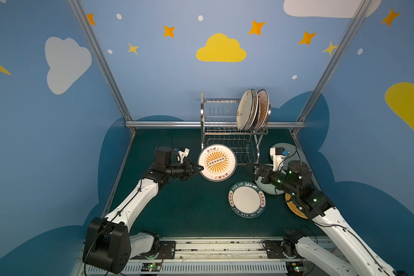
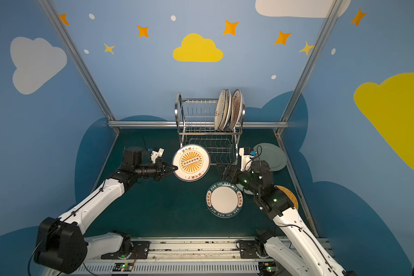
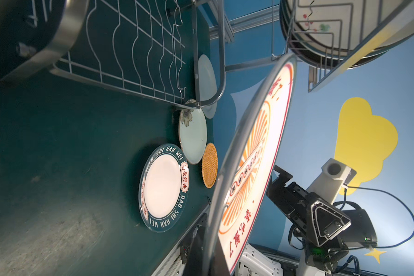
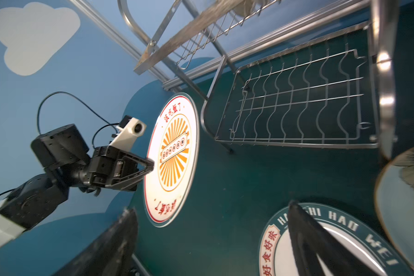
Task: Load plates into a dish rack
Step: Pass the plate.
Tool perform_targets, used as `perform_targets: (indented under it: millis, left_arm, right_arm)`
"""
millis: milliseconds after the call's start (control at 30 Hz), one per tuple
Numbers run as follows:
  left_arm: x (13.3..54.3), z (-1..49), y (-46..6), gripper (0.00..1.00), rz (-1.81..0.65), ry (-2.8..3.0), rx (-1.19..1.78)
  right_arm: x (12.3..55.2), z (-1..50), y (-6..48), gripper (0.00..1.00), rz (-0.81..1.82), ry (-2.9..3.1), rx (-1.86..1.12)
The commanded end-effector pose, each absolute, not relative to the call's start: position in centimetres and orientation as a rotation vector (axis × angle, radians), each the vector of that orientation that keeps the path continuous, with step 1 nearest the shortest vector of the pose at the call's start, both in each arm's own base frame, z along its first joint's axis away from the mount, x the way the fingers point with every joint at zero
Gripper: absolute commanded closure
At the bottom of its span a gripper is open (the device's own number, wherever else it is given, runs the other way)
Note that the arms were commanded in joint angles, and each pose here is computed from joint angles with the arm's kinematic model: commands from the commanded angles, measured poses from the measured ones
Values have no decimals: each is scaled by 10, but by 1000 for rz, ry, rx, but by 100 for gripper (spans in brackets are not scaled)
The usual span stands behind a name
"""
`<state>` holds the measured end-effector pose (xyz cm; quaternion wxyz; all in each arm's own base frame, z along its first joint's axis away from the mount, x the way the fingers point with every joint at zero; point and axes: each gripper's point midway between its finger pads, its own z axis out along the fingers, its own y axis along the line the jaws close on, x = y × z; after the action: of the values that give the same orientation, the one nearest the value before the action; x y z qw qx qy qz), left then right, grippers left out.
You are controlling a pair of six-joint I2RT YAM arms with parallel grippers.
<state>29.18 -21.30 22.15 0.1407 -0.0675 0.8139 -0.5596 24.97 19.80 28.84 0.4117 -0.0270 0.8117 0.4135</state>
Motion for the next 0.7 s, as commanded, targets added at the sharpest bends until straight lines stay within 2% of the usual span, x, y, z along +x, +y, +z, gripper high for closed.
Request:
perform_targets:
  millis: [0,200,433,533,667]
  left_arm:
    - [290,247,-219,96,-1684,2247,-71]
    - [289,248,-220,96,-1695,2238,-61]
    - [289,243,-219,96,-1685,2252,-75]
    - [289,242,-220,96,-1686,2257,-77]
    - [290,241,-219,96,-1684,2259,-80]
  right_arm:
    - [245,297,221,5,1209,2032,-101]
    - [253,283,246,12,1201,2094,-88]
    - [264,277,262,38,1210,2065,1]
    - [268,273,264,56,1218,2058,54]
    - [270,268,264,69,1216,2065,113]
